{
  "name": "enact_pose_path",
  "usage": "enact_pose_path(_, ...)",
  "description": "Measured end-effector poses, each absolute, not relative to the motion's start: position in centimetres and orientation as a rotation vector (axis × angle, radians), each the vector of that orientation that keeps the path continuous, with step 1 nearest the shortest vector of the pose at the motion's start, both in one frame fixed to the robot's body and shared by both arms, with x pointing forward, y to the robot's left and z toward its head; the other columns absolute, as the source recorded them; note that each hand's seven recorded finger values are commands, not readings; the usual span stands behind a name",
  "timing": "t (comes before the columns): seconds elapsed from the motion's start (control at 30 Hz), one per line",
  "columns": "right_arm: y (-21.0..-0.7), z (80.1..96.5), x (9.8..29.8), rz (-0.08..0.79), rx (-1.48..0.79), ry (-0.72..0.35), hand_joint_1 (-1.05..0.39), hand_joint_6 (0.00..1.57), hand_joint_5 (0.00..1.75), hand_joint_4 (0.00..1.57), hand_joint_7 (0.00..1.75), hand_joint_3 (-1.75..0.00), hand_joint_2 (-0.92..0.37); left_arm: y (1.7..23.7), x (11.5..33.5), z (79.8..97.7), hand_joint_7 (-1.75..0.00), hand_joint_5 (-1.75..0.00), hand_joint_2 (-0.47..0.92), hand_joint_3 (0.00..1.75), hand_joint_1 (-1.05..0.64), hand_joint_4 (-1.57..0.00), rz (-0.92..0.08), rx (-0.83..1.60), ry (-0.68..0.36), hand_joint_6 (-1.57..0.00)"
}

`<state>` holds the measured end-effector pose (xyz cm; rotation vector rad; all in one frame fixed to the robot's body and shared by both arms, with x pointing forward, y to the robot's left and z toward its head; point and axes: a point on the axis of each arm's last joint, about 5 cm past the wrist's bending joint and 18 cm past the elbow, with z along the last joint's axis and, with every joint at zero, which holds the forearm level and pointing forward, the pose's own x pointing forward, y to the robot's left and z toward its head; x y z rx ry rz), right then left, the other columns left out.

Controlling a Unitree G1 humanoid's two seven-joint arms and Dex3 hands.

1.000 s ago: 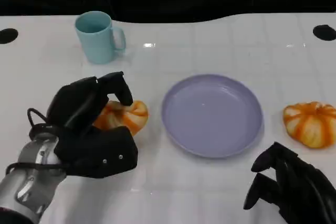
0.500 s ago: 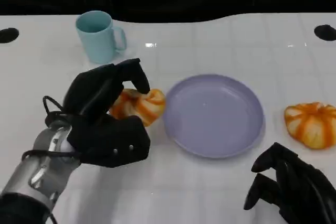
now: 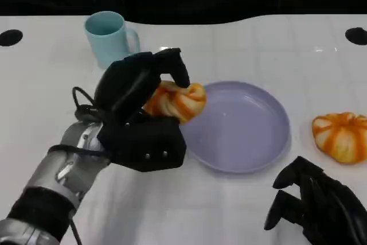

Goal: Grasp the bread from the table and place it into the plate.

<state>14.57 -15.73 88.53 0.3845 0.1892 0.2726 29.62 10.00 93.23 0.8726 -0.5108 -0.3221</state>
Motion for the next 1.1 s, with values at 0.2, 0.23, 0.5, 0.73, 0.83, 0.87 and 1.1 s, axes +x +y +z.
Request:
enact_pose_path(0.2, -15.74, 88.44, 14.45, 0.271, 0.386, 0.198, -0.52, 0.41, 1.75, 0.61, 1.71, -0.50, -0.92, 9.13, 29.90, 93.71, -1.75, -1.75, 0.35, 1.36, -0.13, -0.90, -0.339, 0.867, -0.532, -0.71)
enact_pose_path(0.23, -15.75, 88.44, 14.45, 0.271, 0.386, 0.198, -0.52, 0.41, 1.75, 0.61, 1.71, -0.50, -0.92, 9.14, 29.91, 93.67, -1.75, -1.75, 0.35, 1.36, -0.13, -0.90, -0.339, 0.867, -0.529, -0.71)
enact_pose_path(0.5, -15.74, 88.44, 14.45, 0.271, 0.386, 0.198, -0.52, 0.41, 1.75, 0.61, 1.71, -0.50, -0.92, 9.22, 29.92, 93.50, -1.75, -1.75, 0.35, 1.36, -0.13, -0.90, -0.340, 0.870, -0.519, -0.71)
enact_pose_path(0.73, -15.74, 88.44, 14.45, 0.271, 0.386, 0.198, -0.52, 0.41, 1.75, 0.61, 1.71, -0.50, -0.92, 9.22, 29.92, 93.50, -1.75, -1.75, 0.35, 1.36, -0.13, -0.90, -0.340, 0.870, -0.518, -0.71)
enact_pose_path(0.83, -15.74, 88.44, 14.45, 0.271, 0.386, 0.198, -0.52, 0.41, 1.75, 0.61, 1.71, -0.50, -0.92, 9.23, 29.92, 93.50, -1.75, -1.75, 0.35, 1.36, -0.13, -0.90, -0.340, 0.870, -0.518, -0.71)
enact_pose_path(0.87, -15.74, 88.44, 14.45, 0.271, 0.386, 0.198, -0.52, 0.41, 1.75, 0.61, 1.71, -0.50, -0.92, 9.23, 29.92, 93.50, -1.75, -1.75, 0.35, 1.36, -0.13, -0.90, -0.340, 0.870, -0.518, -0.71)
enact_pose_path(1.1, -15.74, 88.44, 14.45, 0.271, 0.386, 0.198, -0.52, 0.41, 1.75, 0.61, 1.71, -0.50, -0.92, 9.23, 29.92, 93.50, -1.75, -1.75, 0.35, 1.36, -0.13, -0.90, -0.340, 0.870, -0.518, -0.71)
